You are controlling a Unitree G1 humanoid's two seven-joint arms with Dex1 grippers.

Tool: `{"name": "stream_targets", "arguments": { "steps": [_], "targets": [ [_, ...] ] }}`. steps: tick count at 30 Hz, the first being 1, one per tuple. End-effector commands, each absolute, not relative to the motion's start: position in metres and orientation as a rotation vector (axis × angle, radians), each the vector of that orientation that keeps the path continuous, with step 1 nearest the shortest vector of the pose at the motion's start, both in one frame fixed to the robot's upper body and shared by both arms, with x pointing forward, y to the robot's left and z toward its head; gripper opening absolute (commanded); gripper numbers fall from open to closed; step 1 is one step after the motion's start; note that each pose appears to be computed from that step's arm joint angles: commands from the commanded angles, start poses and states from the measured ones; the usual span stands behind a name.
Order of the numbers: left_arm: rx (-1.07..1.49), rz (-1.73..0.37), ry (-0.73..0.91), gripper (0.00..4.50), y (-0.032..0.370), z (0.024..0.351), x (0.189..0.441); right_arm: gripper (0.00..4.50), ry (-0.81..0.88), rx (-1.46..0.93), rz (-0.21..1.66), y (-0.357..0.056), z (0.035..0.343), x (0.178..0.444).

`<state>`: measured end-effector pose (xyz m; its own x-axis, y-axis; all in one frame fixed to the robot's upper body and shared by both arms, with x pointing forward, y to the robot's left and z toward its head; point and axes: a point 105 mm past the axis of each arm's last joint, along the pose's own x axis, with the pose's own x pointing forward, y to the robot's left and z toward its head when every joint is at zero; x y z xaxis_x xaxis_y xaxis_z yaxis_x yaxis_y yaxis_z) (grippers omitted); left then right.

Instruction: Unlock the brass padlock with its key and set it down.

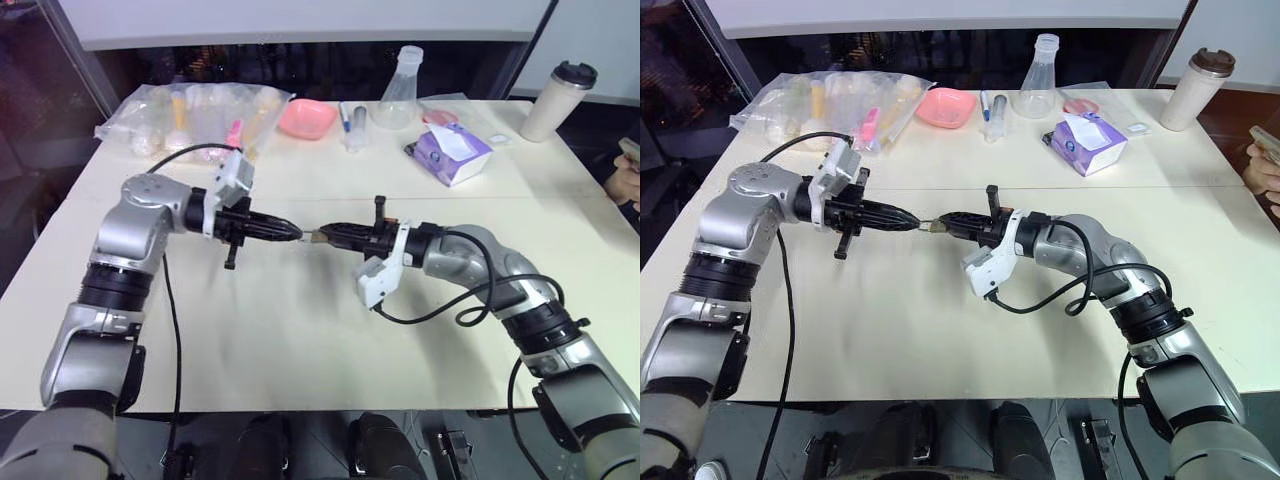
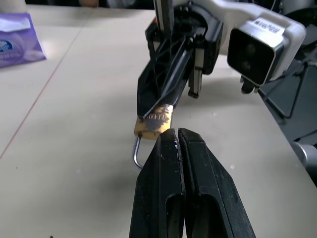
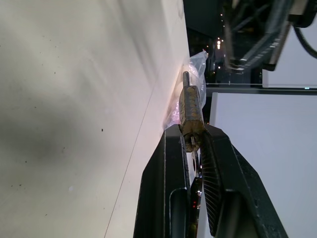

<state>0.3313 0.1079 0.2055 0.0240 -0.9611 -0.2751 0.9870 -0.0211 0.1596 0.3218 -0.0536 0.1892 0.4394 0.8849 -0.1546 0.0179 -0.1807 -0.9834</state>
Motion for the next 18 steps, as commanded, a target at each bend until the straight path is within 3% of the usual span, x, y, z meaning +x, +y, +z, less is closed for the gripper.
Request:
{"name": "stream_targets", "arguments": {
  "steps": [1,18],
  "targets": [
    [0.392,-1.531,0.073,0.03,0.107,0.203,0.337,0.0,-0.886,-1.539,0.93,-0.048,0.204,0.316],
    [0.436,-1.463,0.081,0.03,0.115,0.185,0.354,0.0,-0.885,-1.52,0.954,-0.044,0.203,0.311]
  ]
}}
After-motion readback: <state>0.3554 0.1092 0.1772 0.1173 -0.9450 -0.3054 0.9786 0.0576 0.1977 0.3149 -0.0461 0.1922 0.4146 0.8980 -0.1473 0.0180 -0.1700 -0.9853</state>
